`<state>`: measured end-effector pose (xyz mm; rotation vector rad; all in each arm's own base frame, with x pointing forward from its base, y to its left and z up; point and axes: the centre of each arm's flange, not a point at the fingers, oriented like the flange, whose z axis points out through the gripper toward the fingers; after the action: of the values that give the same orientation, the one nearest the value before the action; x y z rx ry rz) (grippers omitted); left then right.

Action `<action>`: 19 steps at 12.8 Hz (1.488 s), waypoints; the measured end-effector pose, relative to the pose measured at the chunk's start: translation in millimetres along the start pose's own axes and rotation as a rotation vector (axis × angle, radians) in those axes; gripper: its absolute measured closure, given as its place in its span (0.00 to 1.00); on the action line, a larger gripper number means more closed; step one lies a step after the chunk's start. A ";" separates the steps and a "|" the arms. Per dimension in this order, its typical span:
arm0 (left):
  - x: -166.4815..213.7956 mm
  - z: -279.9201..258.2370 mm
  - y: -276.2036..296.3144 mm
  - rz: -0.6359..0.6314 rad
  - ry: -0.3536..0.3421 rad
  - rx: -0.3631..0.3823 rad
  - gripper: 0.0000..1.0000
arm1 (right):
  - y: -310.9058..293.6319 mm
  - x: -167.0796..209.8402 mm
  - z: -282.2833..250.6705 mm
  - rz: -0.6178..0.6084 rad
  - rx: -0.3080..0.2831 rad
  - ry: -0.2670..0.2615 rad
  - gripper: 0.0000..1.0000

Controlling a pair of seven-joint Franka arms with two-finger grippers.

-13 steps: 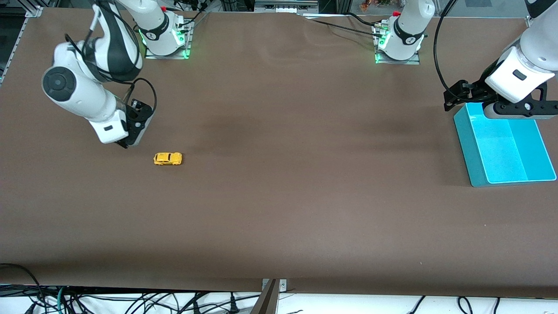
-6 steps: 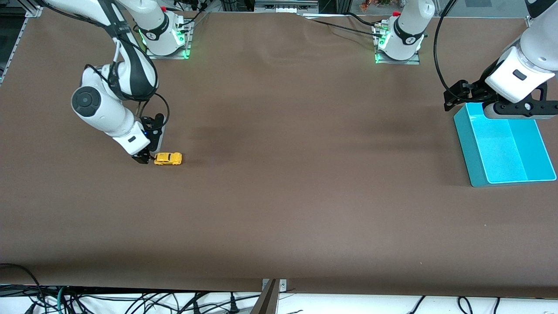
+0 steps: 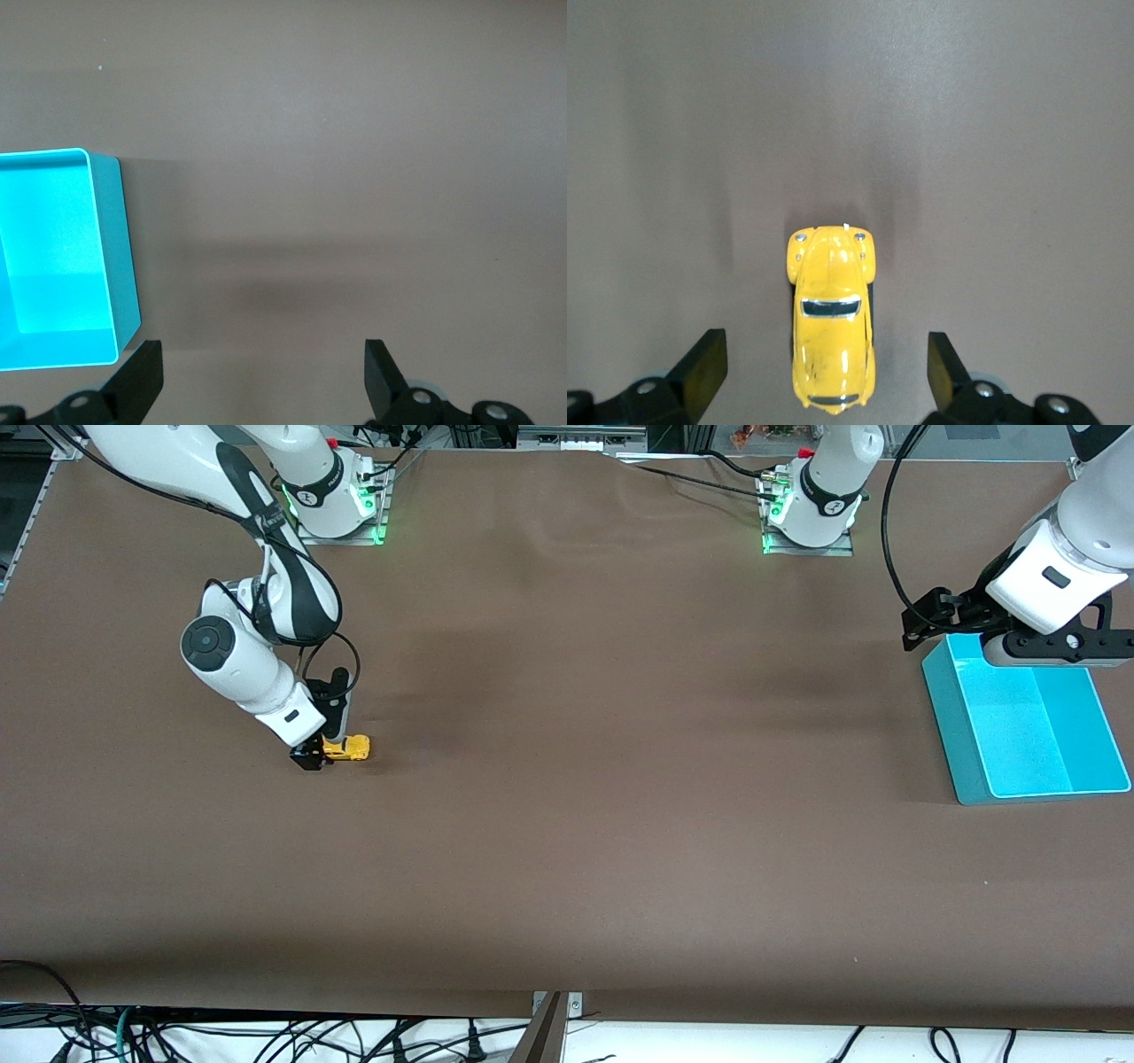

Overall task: Wind and store yellow beetle car
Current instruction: 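Close the right gripper on the yellow car's body, then press the car down and drag it backward with the right gripper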

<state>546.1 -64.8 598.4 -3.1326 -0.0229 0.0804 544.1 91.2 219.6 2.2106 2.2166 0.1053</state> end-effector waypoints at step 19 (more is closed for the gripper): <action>0.0 0.0 0.0 0.000 0.000 0.000 0.00 | -18.6 48.0 9.8 -0.031 -0.015 0.045 0.55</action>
<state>546.1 -64.8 598.5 -3.1326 -0.0230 0.0803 525.8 139.6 210.8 2.1865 2.2643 0.1734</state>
